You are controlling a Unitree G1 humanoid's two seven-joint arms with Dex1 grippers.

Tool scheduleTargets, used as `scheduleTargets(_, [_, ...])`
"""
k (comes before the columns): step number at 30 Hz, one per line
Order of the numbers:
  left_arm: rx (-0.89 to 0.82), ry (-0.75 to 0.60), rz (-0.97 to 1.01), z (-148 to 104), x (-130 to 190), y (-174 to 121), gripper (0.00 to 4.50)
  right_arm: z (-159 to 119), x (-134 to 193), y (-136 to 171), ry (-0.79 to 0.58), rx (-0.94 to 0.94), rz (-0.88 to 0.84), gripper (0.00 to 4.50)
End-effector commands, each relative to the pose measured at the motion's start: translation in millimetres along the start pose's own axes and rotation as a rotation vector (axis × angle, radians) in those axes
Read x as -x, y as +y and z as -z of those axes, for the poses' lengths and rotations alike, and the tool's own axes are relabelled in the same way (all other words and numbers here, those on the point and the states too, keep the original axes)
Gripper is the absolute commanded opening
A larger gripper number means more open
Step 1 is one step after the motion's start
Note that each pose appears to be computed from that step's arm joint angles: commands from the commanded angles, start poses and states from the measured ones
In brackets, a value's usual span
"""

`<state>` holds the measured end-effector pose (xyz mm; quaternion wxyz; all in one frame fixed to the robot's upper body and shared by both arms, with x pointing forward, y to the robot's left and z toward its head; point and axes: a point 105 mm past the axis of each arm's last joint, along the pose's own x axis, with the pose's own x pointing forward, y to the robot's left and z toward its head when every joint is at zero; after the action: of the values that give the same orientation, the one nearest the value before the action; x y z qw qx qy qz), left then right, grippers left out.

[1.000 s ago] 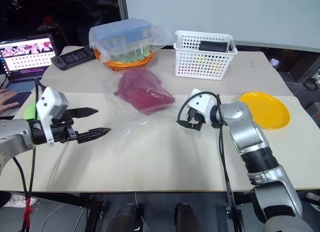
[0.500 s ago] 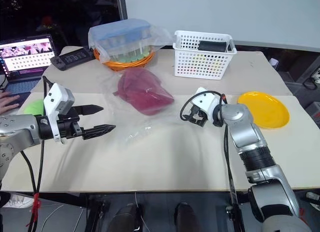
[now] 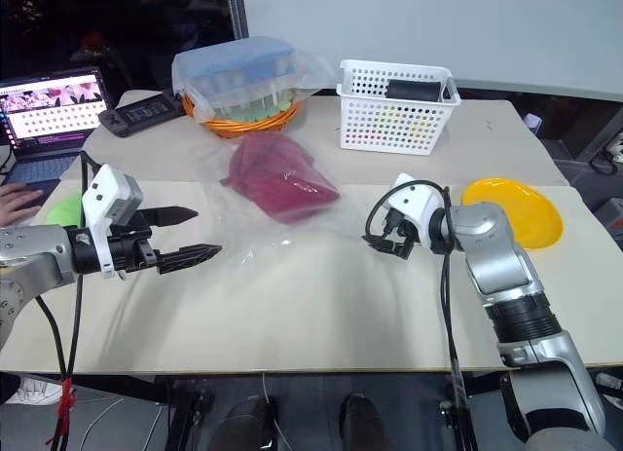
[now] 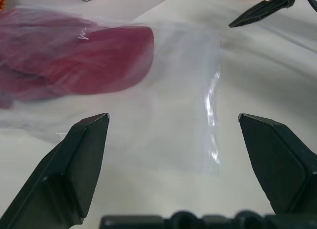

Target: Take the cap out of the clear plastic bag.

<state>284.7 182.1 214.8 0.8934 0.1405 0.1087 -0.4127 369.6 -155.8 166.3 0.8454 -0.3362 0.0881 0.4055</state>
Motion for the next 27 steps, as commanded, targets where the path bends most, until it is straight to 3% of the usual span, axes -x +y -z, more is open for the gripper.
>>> scheduleTargets(1, [-0.048, -0.027, -0.021, -11.3, 6.3, 0.6, 4.50, -6.4, 2.5, 2.1, -0.017, 0.036, 0.001, 4.45])
scheduleTargets(27, [-0.041, -0.012, -0.050, -9.7, 12.6, 0.4, 4.50, -12.4, -51.0, -43.7, -0.103, 0.027, 0.182, 4.45])
